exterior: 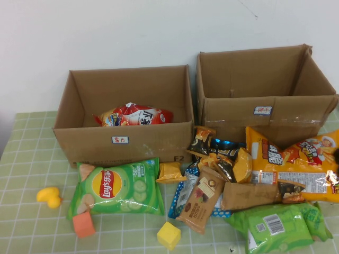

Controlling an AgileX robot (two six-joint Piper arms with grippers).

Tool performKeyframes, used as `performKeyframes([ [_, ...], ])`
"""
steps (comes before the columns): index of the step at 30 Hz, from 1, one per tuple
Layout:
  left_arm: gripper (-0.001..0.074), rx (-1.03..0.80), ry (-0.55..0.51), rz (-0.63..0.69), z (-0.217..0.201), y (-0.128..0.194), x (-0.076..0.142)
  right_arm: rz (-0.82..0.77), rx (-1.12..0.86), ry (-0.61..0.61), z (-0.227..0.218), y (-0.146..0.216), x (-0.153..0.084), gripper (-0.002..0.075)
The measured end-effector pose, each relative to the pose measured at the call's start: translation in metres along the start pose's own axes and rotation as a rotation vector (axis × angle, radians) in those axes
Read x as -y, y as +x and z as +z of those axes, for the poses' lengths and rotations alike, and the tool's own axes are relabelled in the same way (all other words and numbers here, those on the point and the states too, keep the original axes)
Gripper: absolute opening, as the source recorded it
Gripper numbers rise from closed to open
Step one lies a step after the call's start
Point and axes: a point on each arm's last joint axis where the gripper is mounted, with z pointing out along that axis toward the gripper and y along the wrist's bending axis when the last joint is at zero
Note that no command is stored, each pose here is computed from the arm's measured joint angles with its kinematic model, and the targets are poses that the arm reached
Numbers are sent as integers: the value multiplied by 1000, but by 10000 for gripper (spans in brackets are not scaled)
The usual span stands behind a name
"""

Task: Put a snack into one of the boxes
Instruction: Pick up the potato chip

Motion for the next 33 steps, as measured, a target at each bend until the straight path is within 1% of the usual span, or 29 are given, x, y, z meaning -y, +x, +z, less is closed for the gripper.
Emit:
performKeyframes([
  [2, -3, 0, 0, 0, 0, 0, 0, 25, -5, -22, 20, -9, -1, 566],
  [3, -3, 0, 0, 0, 0, 0, 0, 38, 4, -29, 29, -13, -1, 604],
  [4, -3, 0, 0, 0, 0, 0, 0, 48, 13, -34, 37, -17, -1, 629],
  [7, -3, 0, 0, 0, 0, 0, 0, 59, 39, -33, 55, -27, 1, 659],
  [9, -3, 0, 0, 0, 0, 0, 0, 72, 56, -31, 63, -34, 4, 665],
  [15, -3, 0, 0, 0, 0, 0, 0, 135, 42, -15, 91, -50, 28, 671],
  [17, -3, 0, 0, 0, 0, 0, 0, 131, 24, -19, 101, -52, 33, 671],
  [24, -3, 0, 0, -2, 0, 0, 0, 102, -27, -103, 139, -51, 28, 671],
  [29, -3, 0, 0, -2, 0, 0, 0, 97, -19, -110, 145, -54, 29, 666],
  [31, -3, 0, 0, -2, 0, 0, 0, 96, -17, -112, 146, -55, 29, 638],
  [33, -3, 0, 0, -2, 0, 0, 0, 93, -17, -113, 146, -55, 29, 568],
])
